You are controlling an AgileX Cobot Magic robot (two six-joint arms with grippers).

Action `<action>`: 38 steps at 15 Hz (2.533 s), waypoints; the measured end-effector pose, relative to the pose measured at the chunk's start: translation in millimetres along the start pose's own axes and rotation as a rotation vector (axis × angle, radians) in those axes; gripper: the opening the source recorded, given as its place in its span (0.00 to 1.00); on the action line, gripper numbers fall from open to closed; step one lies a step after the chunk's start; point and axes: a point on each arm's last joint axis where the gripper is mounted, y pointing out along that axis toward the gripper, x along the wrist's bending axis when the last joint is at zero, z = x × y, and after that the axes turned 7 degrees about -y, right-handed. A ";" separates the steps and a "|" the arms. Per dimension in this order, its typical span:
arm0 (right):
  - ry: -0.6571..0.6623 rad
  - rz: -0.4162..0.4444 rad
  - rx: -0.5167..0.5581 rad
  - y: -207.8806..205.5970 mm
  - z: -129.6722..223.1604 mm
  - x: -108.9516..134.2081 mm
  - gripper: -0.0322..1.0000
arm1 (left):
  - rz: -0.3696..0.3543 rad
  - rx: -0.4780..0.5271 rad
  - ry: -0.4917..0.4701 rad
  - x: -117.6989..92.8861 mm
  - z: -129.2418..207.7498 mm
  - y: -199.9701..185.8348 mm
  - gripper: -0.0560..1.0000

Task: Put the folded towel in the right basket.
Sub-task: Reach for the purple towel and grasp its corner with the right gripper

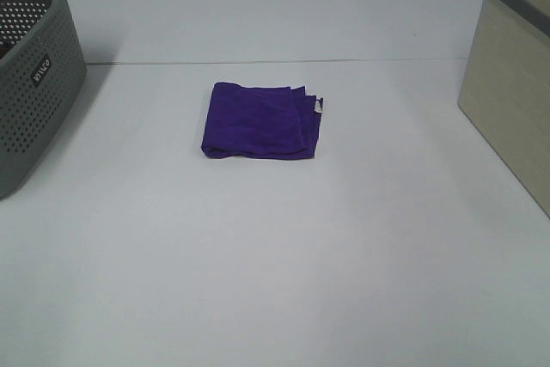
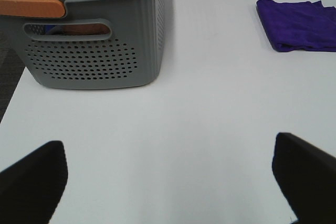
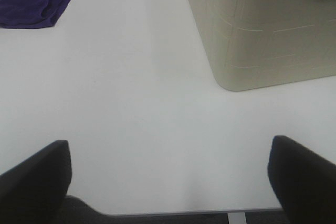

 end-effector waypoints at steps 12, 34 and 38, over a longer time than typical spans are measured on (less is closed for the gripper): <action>0.117 -0.200 0.493 89.2 -118.8 0.3 0.98 | 0.000 0.000 0.000 0.0 0.0 0.0 0.99; 0.264 -0.594 0.672 427.7 -179.9 65.2 0.98 | 0.000 0.000 0.000 0.0 0.0 0.0 0.99; 0.240 -0.600 0.692 470.3 -164.7 102.7 0.98 | 0.000 0.000 0.000 0.0 0.0 0.0 0.99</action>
